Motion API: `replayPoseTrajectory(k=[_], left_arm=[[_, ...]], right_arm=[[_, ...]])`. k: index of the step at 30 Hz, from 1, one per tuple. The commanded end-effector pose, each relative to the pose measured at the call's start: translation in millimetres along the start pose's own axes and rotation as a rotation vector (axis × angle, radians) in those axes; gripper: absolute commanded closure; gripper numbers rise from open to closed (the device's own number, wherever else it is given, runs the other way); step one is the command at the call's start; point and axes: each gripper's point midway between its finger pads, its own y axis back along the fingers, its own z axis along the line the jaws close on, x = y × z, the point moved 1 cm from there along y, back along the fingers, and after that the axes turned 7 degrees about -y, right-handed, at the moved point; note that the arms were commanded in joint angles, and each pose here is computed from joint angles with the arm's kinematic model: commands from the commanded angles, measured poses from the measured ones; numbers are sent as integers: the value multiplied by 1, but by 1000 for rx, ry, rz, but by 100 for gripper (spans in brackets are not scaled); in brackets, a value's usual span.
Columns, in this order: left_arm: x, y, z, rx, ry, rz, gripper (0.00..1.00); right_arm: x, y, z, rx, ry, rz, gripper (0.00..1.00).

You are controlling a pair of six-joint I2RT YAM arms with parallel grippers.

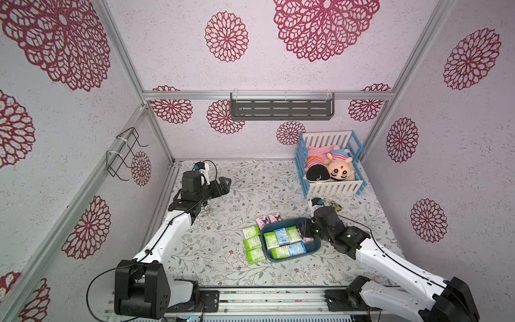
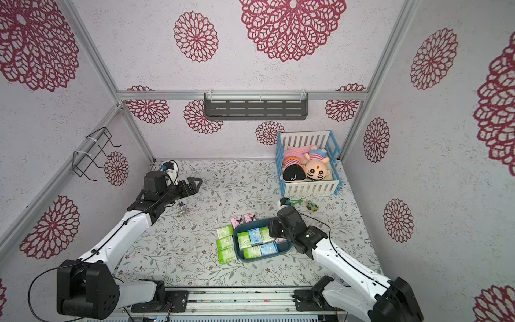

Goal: Put the pocket tissues into the storage box
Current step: Place the pocket tissues in the storage box, then move the storage box to the center of the board.

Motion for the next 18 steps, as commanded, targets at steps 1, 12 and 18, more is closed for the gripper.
replayPoseTrajectory(k=[1,12,18], left_arm=[[-8,10,12,-41,16,-32,3],[0,36,63,-167,113,-35,3],[3,37,63,-164,105,-31,3]], right_arm=[[-20,-20,28,-52,105,-5,54],[-29,-95,101,-134,223,112,49],[17,-96,144,-213,269,172,85]])
